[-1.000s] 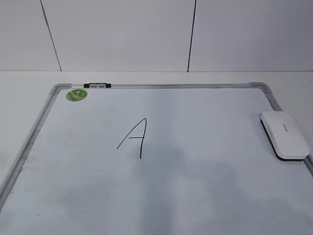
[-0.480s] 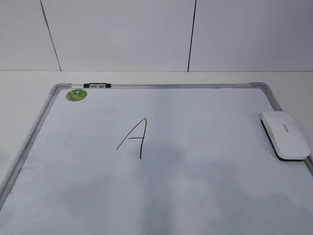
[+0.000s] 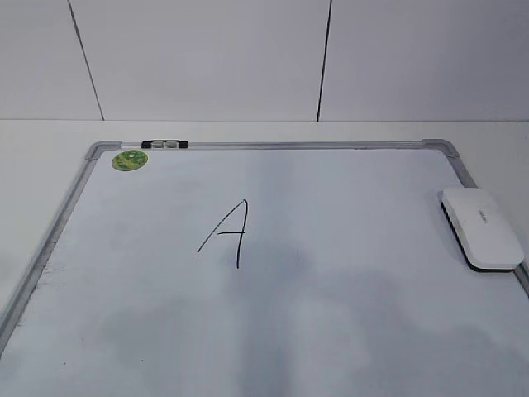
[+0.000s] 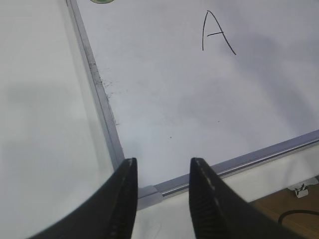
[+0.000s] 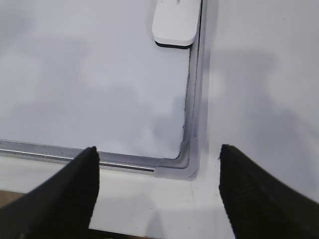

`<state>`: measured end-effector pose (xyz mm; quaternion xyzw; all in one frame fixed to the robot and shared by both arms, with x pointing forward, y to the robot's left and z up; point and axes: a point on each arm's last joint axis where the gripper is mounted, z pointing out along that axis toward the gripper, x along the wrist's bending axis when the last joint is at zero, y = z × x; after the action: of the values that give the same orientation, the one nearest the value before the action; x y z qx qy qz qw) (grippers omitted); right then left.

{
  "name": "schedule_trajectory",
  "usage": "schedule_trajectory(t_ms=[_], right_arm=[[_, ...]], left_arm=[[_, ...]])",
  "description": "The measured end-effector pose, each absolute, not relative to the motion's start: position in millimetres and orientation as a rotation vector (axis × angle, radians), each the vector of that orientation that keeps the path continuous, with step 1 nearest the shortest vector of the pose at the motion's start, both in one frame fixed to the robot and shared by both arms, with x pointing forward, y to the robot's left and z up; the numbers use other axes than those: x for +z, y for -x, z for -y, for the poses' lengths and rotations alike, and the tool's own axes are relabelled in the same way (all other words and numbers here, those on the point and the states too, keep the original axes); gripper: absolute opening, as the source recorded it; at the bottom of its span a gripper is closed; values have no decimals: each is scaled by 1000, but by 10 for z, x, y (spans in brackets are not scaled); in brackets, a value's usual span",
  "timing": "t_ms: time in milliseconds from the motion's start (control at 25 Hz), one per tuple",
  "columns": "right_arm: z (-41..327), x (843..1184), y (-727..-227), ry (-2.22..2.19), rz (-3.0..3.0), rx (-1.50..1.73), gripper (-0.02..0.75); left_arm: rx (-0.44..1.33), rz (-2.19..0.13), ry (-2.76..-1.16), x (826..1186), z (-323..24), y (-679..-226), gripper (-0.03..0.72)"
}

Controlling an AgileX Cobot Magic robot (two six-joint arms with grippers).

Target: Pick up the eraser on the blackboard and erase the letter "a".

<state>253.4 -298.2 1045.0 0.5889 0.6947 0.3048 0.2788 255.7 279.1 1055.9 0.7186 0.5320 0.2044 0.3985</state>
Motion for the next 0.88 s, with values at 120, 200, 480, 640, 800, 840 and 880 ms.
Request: schedule_trajectory(t_ms=[120,200,480,640,800,840,880], right_arm=[[2982,10450,-2534,-1580,-1863,818,593],[2981,10451,-2535,-1578,-1863,819,593],[2986,10455,-2513,-1567,-1850,831,593],[3003,10460,-2408,-1523,-1798,886,593],[3020,10457,-2295,-1476,-1741,943,593],[3022,10457,-2286,-1472,-1737,948,593],[3024,10457,-2283,-1471,-1734,948,593]], left_arm=[[517,-1347,-1819,10559,-2791,-2557,267],[518,-1346,-1820,10559,-2791,-2557,267],[522,-1342,-1816,10561,-2793,-2548,247],[564,-1300,-1775,10570,-2814,-2449,243],[623,-1240,-1716,10572,-2843,-2307,237],[633,-1229,-1704,10571,-2849,-2280,237],[632,-1230,-1706,10569,-2849,-2279,237]])
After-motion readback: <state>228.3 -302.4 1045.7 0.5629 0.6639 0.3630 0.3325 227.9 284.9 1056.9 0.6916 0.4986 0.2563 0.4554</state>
